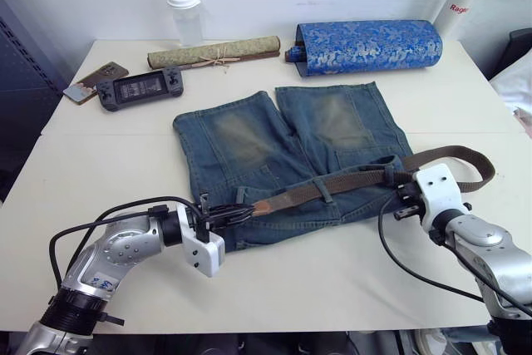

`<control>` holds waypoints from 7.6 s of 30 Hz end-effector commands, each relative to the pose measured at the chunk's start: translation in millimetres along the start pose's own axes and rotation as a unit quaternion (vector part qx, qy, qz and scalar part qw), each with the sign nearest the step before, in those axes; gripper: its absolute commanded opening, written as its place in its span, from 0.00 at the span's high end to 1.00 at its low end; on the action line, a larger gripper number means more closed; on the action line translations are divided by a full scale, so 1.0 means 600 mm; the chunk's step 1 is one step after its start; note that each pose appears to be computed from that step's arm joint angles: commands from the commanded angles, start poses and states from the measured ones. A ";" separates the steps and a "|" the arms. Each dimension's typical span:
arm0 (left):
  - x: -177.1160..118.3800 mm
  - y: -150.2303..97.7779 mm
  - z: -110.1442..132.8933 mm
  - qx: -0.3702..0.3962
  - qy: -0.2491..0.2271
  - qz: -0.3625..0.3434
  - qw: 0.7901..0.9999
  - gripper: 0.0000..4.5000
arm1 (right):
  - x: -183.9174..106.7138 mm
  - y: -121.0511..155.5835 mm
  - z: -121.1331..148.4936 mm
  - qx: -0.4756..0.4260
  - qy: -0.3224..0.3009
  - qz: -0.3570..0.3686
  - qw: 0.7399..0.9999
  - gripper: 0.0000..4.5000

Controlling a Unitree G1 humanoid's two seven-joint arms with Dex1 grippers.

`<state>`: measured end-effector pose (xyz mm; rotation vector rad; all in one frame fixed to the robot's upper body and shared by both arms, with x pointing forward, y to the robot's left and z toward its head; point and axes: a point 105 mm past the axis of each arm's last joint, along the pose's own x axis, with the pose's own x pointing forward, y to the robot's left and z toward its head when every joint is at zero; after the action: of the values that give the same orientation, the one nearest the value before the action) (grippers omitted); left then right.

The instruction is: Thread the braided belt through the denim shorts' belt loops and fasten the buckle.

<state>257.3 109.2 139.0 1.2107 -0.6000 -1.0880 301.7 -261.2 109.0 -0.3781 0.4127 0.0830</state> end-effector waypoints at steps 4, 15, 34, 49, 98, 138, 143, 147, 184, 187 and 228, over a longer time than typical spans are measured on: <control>-0.003 0.016 0.009 0.011 -0.012 0.015 1.000 1.00 | -0.035 -0.027 0.041 0.082 -0.050 0.000 0.995 0.99; -0.007 0.020 0.011 0.014 -0.014 0.019 1.000 1.00 | -0.125 0.006 0.121 0.213 -0.097 0.194 0.953 0.01; -0.024 0.052 0.027 0.047 -0.032 0.057 0.997 1.00 | -0.127 0.312 0.168 0.669 0.032 0.390 0.632 0.01; -0.041 0.044 0.033 0.038 -0.023 0.049 0.998 1.00 | -0.082 0.274 0.162 0.690 0.021 0.353 0.631 0.12; -0.156 -0.035 -0.030 -0.229 0.122 0.042 0.965 0.49 | -0.025 0.384 0.221 0.502 -0.185 0.383 0.753 1.00; -0.101 -0.084 -0.043 -0.219 0.097 -0.015 0.971 0.49 | -0.056 0.301 0.238 0.647 -0.089 0.437 0.618 1.00; -0.081 -0.105 -0.053 -0.217 0.100 -0.039 0.970 0.49 | -0.056 0.290 0.244 0.656 -0.091 0.427 0.615 1.00; -0.063 -0.107 -0.062 -0.187 0.107 -0.039 0.976 0.49 | -0.060 0.286 0.246 0.653 -0.094 0.424 0.620 1.00; 0.094 -0.051 0.034 -0.291 -0.086 -0.039 0.952 0.48 | -0.039 0.200 0.232 0.675 -0.108 0.339 0.647 1.00; 0.072 -0.036 0.035 -0.298 -0.077 -0.032 0.951 0.29 | -0.036 0.197 0.229 0.674 -0.107 0.338 0.648 1.00; -0.106 -0.040 -0.014 -0.373 0.076 0.081 0.921 0.29 | -0.018 0.234 0.187 0.552 -0.123 0.361 0.742 1.00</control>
<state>231.1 170.6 120.2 0.5422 -0.1070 -0.9492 312.6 -84.1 148.8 1.0476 0.3148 0.5838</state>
